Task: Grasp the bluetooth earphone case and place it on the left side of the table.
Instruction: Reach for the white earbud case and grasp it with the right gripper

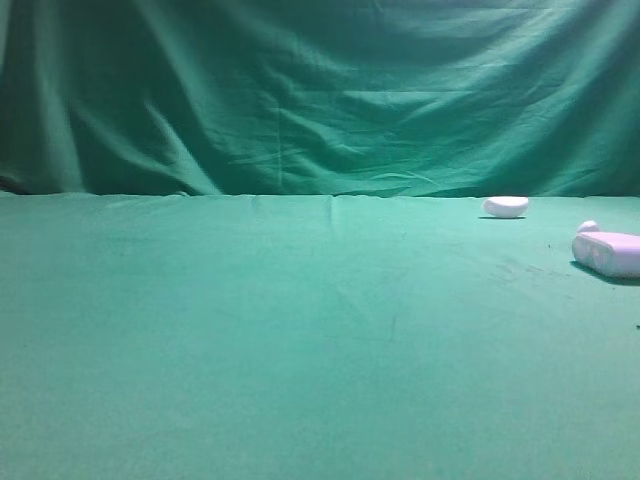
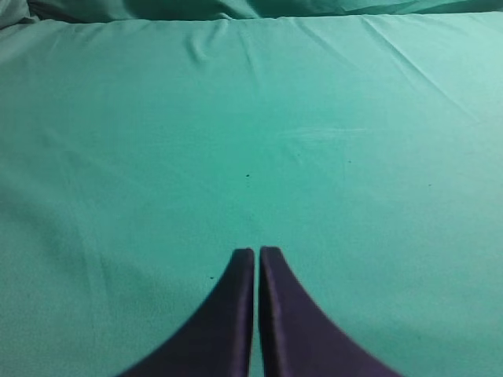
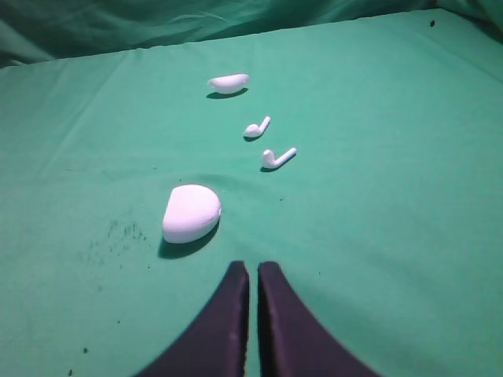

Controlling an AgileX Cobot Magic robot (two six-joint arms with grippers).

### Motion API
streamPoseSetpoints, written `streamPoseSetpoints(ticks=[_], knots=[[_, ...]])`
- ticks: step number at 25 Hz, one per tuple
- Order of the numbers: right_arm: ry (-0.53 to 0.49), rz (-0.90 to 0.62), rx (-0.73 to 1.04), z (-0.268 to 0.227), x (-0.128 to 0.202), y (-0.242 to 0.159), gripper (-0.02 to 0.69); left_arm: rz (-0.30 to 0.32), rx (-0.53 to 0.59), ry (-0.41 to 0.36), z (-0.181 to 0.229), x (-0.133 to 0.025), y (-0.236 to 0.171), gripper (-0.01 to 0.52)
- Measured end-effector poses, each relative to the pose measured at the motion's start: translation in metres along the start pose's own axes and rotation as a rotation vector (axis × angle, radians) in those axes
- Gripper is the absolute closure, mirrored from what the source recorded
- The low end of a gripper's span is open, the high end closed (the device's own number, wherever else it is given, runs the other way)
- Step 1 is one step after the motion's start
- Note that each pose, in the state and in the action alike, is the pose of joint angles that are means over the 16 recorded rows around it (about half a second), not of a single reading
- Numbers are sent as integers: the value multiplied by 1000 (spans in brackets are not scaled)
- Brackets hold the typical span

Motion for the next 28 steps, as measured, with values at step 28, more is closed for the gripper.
streamPoseSetpoints(ticks=[28], knots=[[6,20,-240,-4,1,35,665,0,0,0,0,0,0,514]])
Point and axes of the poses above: a point on each arm's last joint axis where the gripper is mounted, z pointing out along that axis toward the gripper, x along the wrist's bending axis when the last joint is at zero, y = z × x, the point moved 6 cm from there along z, pointing out along that axis toward the gripper, and after that the axes turned 5 degrees about -z, right-handed, at the moved point
